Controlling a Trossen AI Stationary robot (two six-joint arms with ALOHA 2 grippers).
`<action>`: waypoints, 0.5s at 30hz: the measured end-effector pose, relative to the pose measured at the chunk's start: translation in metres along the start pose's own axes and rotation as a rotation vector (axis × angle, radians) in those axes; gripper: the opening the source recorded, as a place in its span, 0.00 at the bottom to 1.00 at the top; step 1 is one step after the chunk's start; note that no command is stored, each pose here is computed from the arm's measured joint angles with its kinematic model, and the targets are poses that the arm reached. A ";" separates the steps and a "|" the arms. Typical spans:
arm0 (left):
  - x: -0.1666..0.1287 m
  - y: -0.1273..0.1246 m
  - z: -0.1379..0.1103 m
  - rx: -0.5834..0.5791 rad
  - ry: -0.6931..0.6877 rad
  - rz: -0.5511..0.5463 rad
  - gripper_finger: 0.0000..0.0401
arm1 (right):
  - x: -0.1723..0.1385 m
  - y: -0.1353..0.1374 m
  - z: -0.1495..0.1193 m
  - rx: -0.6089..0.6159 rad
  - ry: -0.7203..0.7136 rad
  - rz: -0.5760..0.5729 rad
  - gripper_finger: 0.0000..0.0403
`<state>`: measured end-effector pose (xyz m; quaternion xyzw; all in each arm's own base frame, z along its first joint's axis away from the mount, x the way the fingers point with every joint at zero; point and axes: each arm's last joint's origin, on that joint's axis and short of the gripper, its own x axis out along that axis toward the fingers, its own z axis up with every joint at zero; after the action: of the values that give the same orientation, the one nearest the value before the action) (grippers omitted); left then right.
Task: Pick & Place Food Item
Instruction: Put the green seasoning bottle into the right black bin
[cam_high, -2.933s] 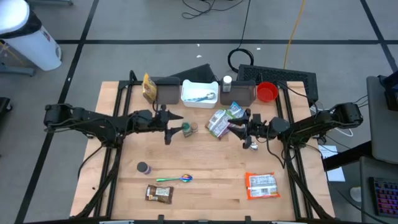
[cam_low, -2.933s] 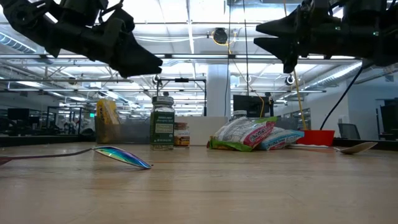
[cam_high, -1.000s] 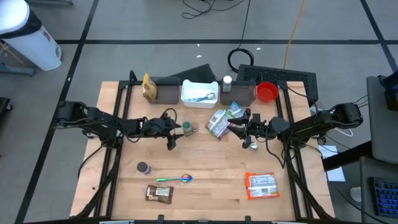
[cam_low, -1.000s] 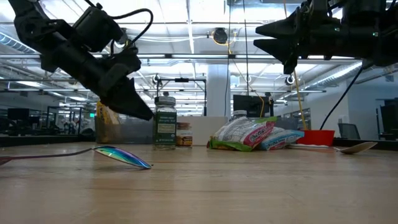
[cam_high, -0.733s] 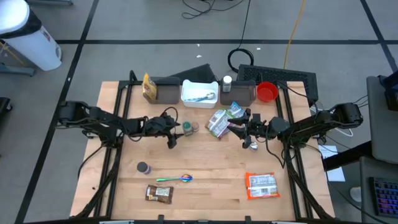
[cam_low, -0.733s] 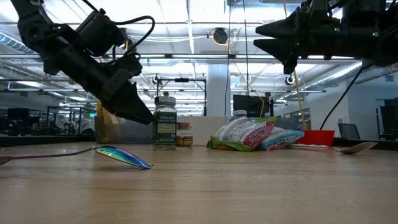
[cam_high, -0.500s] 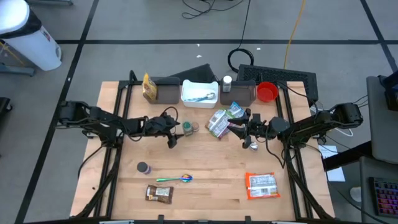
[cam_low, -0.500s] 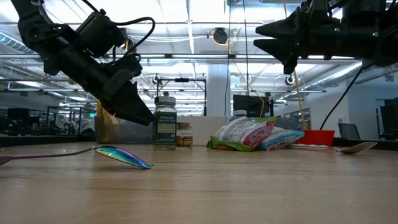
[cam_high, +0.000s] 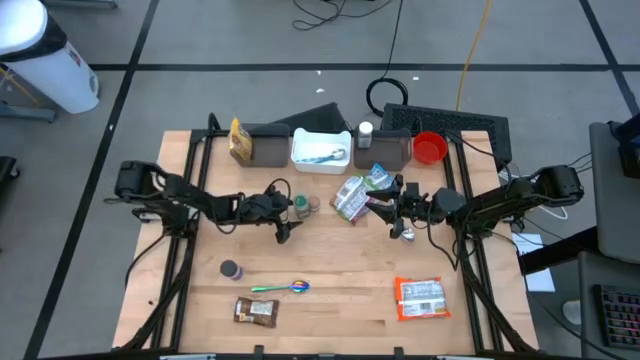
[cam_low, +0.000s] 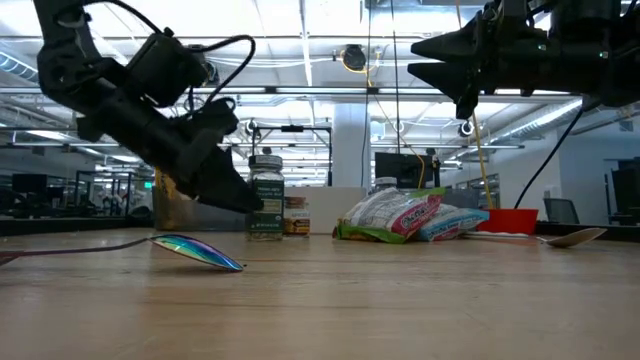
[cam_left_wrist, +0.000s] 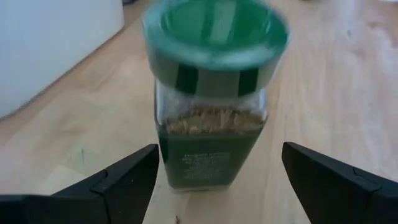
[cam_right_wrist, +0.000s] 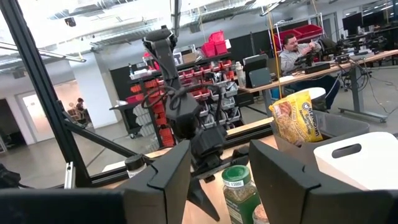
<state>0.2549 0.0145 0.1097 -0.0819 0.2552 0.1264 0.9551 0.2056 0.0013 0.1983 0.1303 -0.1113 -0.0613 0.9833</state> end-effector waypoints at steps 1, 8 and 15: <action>0.002 0.000 -0.002 0.000 0.000 0.004 0.87 | 0.000 0.000 0.000 0.000 0.000 0.000 0.39; 0.013 0.002 -0.015 -0.015 0.026 0.057 0.87 | 0.000 0.000 0.000 0.000 0.001 -0.001 0.39; 0.021 0.002 -0.022 -0.019 -0.001 0.054 0.87 | 0.000 0.000 0.000 -0.001 0.004 -0.001 0.39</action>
<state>0.2619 0.0162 0.0797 -0.0838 0.2557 0.1546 0.9506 0.2056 0.0012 0.1979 0.1303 -0.1093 -0.0618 0.9835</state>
